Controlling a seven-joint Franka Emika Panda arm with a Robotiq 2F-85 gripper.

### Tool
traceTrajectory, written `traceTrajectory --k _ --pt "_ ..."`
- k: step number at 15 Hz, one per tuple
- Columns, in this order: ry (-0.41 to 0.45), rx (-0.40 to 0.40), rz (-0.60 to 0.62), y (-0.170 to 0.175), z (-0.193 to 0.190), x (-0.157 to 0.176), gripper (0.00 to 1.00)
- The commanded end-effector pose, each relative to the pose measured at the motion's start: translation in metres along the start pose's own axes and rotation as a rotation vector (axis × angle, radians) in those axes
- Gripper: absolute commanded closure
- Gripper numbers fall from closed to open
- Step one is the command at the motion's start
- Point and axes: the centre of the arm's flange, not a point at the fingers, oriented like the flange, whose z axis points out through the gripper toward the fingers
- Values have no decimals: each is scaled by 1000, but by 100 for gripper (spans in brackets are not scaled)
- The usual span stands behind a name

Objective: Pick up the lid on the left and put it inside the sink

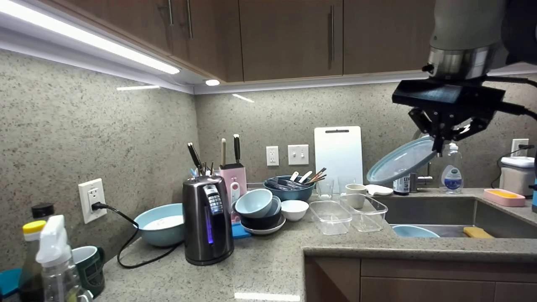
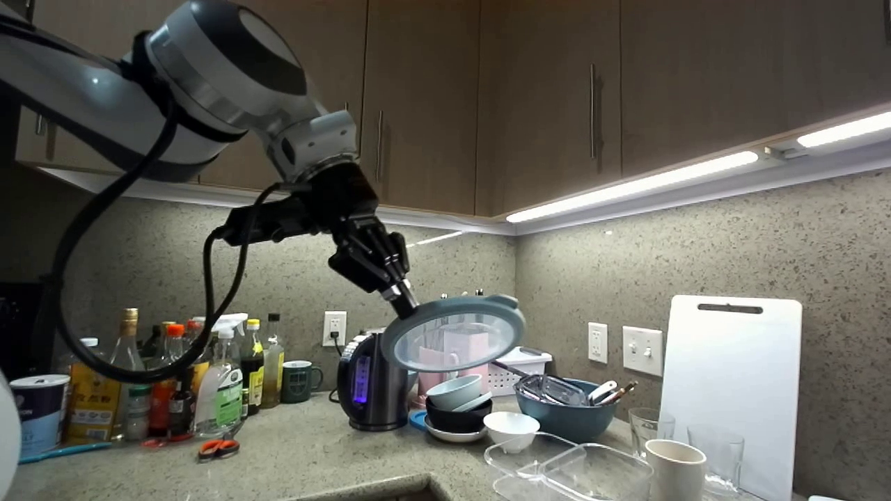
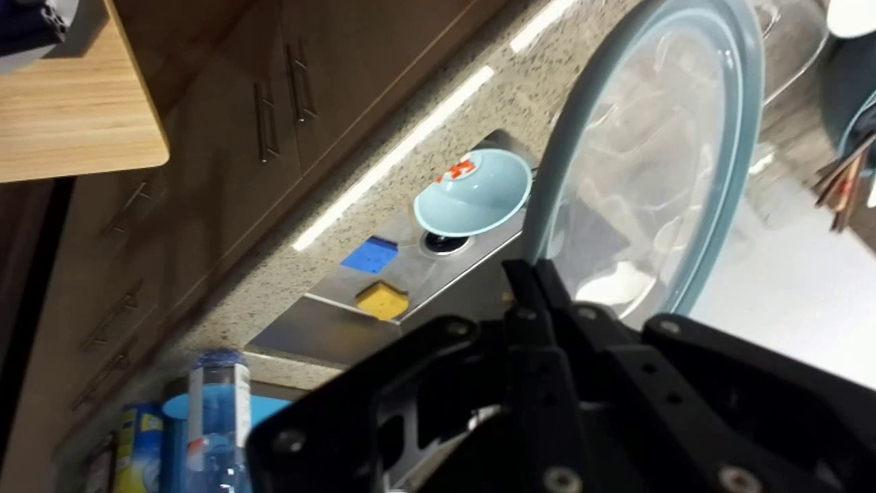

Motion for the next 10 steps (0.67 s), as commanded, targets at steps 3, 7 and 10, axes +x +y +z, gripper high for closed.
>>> traceTrajectory --k 3,7,10 --pt "-3 -109 341 47 44 109 99" --pt "0 -150 400 57 48 126 97" --pt "10 -147 383 54 45 122 97"
